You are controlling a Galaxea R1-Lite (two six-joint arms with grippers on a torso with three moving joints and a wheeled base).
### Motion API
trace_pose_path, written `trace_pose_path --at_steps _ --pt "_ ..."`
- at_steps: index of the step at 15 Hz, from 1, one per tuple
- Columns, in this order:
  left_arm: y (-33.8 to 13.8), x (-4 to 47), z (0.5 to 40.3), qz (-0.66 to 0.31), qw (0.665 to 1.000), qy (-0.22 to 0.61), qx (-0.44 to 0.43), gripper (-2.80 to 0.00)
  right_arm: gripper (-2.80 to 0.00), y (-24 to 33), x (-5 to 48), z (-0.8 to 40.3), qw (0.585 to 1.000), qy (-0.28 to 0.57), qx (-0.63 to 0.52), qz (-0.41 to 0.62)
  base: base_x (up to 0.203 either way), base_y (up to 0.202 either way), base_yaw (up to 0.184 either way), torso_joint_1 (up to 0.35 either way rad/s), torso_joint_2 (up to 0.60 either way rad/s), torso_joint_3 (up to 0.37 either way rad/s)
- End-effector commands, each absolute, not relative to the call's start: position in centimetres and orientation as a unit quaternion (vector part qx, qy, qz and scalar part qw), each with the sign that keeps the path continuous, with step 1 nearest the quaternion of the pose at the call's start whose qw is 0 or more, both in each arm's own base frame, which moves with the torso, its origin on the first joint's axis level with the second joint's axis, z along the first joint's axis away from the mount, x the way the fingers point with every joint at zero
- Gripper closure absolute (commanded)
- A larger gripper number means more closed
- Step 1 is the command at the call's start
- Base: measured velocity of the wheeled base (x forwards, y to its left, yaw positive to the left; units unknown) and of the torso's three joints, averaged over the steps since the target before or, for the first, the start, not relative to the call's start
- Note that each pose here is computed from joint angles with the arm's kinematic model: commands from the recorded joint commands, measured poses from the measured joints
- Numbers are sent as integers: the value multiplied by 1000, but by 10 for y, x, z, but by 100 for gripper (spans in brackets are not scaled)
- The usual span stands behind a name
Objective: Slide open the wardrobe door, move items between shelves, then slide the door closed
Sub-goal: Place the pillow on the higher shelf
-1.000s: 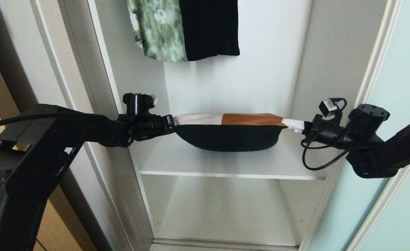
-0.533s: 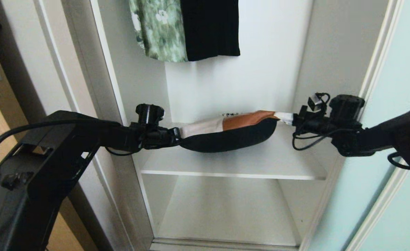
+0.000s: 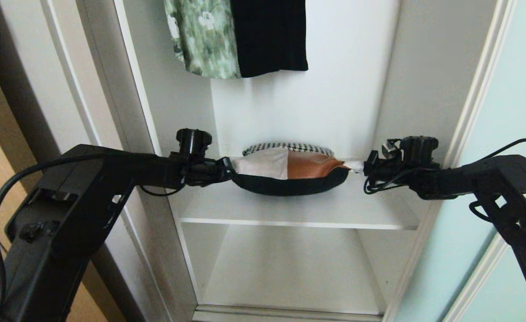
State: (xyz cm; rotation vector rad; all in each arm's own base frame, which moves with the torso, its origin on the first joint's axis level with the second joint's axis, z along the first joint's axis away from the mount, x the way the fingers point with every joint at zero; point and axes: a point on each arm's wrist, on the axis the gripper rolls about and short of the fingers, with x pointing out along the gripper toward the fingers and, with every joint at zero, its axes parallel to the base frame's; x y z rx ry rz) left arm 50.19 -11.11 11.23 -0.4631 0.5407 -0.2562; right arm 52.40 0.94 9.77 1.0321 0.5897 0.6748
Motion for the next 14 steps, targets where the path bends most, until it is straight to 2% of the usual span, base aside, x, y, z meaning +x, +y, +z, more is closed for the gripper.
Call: trace_pose_path --at_steps 1,5,10,14 --pt "-105 501 114 -121 930 261 -228 0 0 32 511 111 768 285 470 328 0 0 0 0 0 0" --pt "-103 508 87 -114 926 284 -223 0 0 46 522 116 774 270 455 346 0 0 0 0 0 0" --pt "-115 513 48 -122 921 315 -194 0 0 42 536 79 786 270 445 335 0 0 0 0 0 0" --pt "-119 514 47 -127 921 312 -194 0 0 36 539 74 791 261 444 329 0 0 0 0 0 0"
